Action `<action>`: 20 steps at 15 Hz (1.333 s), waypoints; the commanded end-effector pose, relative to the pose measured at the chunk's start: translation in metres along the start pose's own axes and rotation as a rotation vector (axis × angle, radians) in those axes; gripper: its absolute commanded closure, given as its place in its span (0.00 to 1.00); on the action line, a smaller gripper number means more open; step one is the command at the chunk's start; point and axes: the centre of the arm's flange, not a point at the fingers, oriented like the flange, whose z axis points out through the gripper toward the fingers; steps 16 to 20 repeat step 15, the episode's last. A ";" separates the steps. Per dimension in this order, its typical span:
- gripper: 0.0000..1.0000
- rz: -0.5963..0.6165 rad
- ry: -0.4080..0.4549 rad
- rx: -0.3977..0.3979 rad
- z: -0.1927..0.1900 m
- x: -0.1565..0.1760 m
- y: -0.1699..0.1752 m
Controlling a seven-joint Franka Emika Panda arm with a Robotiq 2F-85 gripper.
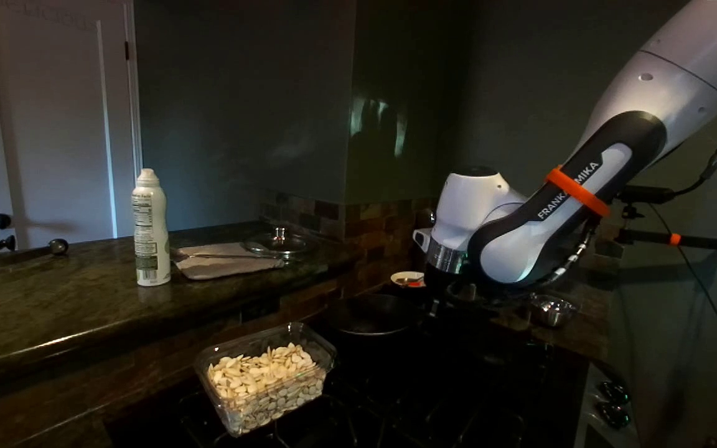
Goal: Pour the contents on the pan into the clear bowl.
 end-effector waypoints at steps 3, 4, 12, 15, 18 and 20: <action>0.02 -0.064 -0.021 -0.088 -0.031 -0.003 -0.014; 0.00 -0.076 -0.020 -0.098 -0.036 -0.003 -0.017; 0.00 -0.126 0.055 -0.097 -0.068 -0.005 -0.018; 0.00 -0.126 0.070 -0.102 -0.075 -0.008 -0.017; 0.00 -0.126 0.070 -0.102 -0.075 -0.008 -0.017; 0.00 -0.126 0.070 -0.102 -0.075 -0.008 -0.017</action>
